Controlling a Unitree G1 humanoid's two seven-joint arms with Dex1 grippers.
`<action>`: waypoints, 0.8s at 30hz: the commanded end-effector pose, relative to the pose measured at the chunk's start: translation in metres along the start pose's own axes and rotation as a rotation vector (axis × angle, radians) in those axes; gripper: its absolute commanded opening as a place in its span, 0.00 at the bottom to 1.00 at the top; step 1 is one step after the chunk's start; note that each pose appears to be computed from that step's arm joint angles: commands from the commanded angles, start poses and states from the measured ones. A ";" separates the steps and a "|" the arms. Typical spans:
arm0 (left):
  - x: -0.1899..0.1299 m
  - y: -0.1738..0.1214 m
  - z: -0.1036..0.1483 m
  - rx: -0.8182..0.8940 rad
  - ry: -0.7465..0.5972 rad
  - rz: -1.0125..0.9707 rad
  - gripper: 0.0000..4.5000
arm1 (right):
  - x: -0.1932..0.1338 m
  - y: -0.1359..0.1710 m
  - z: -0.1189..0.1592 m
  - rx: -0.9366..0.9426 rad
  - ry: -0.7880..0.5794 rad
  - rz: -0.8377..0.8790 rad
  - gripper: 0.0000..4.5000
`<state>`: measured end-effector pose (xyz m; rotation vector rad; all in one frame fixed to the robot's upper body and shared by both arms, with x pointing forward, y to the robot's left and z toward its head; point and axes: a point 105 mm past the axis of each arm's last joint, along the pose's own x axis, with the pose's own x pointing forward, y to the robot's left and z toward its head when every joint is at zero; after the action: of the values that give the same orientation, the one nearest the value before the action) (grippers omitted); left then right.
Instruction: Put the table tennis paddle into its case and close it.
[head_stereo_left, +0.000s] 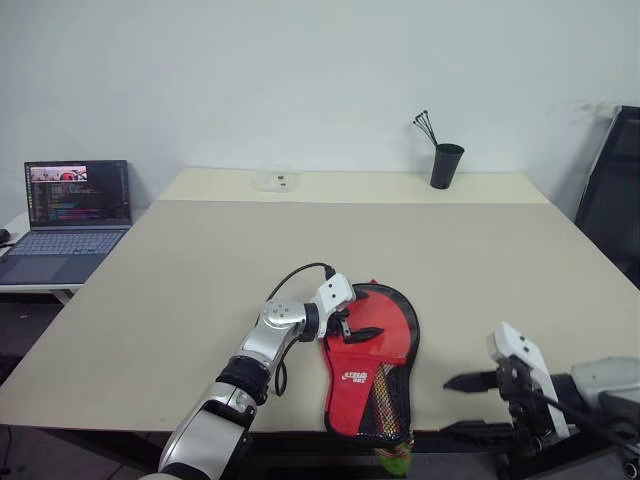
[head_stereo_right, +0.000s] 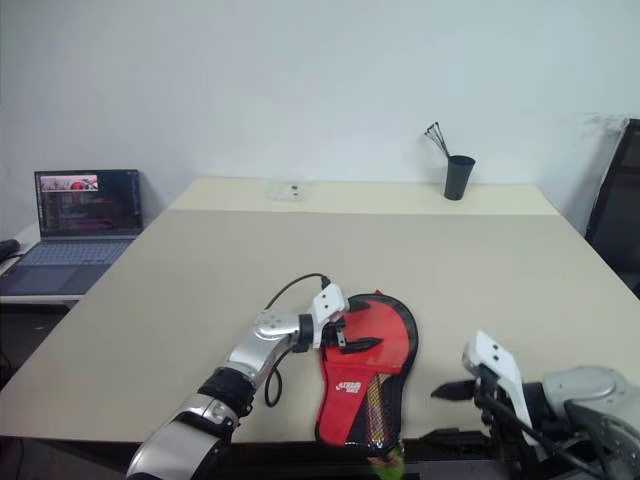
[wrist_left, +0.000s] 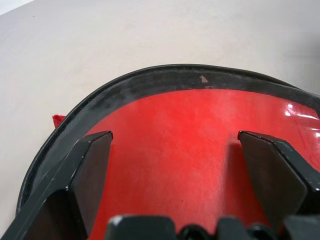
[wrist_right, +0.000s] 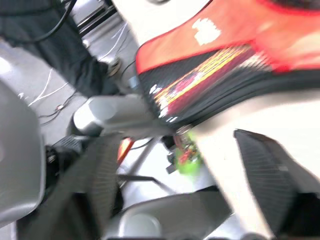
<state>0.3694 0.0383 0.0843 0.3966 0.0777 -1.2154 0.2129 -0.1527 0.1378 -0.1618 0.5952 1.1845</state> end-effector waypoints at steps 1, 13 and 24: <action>-0.012 -0.006 -0.017 -0.051 0.046 -0.005 0.98 | -0.004 -0.029 0.030 -0.073 -0.120 -0.094 0.99; -0.128 0.011 0.020 -0.133 -0.106 0.208 0.98 | 0.022 -0.100 0.077 -0.205 -0.367 -0.194 0.99; -0.149 0.005 0.033 -0.135 -0.121 0.391 0.98 | 0.006 -0.147 0.081 -0.200 -0.368 -0.223 0.99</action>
<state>0.3148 0.1733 0.1416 0.1853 0.0362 -0.8389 0.3719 -0.1557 0.1589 -0.1361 0.1824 1.0441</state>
